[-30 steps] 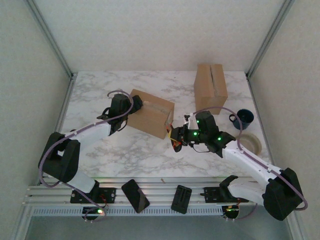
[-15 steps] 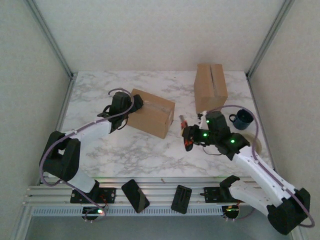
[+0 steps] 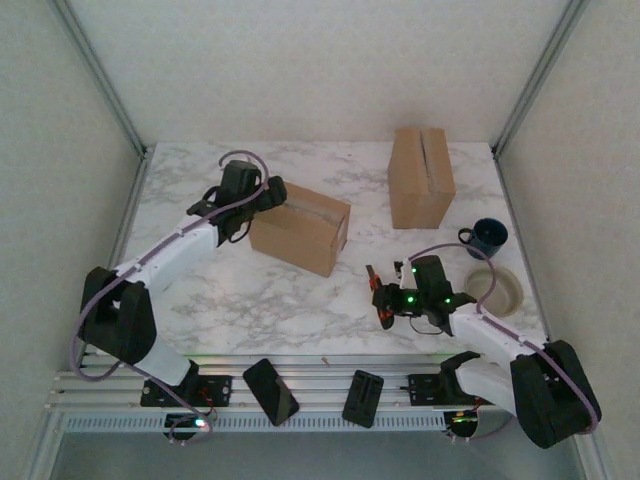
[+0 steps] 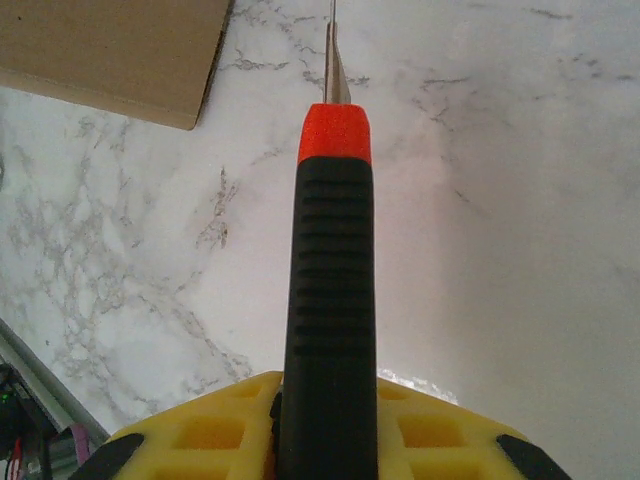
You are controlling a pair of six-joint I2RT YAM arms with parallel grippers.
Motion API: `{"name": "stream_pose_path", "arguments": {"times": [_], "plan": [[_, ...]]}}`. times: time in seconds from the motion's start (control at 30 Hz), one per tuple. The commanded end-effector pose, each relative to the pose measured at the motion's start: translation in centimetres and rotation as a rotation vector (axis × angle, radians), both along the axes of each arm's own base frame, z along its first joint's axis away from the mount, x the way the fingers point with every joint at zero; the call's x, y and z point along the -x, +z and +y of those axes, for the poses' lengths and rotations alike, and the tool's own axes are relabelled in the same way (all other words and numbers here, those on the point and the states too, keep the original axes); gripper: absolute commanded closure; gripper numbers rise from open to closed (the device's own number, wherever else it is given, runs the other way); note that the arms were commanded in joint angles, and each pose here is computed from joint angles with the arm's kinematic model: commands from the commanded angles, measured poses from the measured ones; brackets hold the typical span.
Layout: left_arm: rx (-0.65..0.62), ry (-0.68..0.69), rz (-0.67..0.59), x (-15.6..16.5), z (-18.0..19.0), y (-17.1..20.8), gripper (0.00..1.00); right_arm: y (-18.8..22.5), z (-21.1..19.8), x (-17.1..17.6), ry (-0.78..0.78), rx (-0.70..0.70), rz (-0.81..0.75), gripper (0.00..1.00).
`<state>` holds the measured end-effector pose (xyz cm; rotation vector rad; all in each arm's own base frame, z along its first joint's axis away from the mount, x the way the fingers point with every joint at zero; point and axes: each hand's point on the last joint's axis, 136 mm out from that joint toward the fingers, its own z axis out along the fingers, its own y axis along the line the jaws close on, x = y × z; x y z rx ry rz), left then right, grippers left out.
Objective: Unpack the express box
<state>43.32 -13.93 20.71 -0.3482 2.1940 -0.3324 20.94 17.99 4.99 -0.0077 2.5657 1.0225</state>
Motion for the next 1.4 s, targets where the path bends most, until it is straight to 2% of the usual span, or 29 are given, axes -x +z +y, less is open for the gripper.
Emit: {"name": "stream_pose_path", "arguments": {"times": [0.0, 0.33, 0.6, 0.67, 0.7, 0.87, 0.97, 1.1, 1.17, 1.37], "plan": [[-0.021, 0.002, -0.057, 1.1, 0.7, 3.5, 0.00, 2.7, 1.2, -3.0, 0.002, -0.077, -0.187, 1.00], [0.031, 0.043, -0.132, 4.0, 2.4, 6.6, 0.00, -3.3, -0.8, -4.7, -0.167, 0.084, 0.016, 1.00], [0.043, 0.078, -0.044, 7.0, 3.5, 5.1, 0.00, -5.6, -2.8, -4.0, -0.282, 0.199, 0.168, 1.00], [0.058, 0.101, -0.012, 8.0, 4.0, 4.1, 0.00, -6.2, -3.8, -2.9, -0.318, 0.244, 0.222, 0.91], [0.067, 0.110, 0.003, 8.5, 4.2, 3.5, 0.00, -5.5, -3.8, -3.5, -0.337, 0.251, 0.220, 0.85], [0.117, 0.160, 0.111, 11.5, 5.0, -0.9, 0.00, -5.0, -6.1, -1.7, -0.423, 0.334, 0.279, 0.38], [0.135, 0.182, 0.182, 13.0, 5.2, -4.0, 0.00, -3.6, -6.9, -1.4, -0.446, 0.351, 0.260, 0.19], [0.179, 0.215, 0.239, 14.5, 5.3, -7.2, 0.02, 0.5, -6.7, -2.1, -0.394, 0.344, 0.163, 0.07], [0.208, 0.225, 0.254, 15.0, 5.2, -8.6, 0.05, 4.4, -5.7, -2.9, -0.314, 0.320, 0.066, 0.01], [0.211, 0.242, 0.299, 14.2, 4.8, -12.4, 0.08, 17.2, 0.3, -6.5, 0.032, 0.171, -0.221, 0.01]]}}
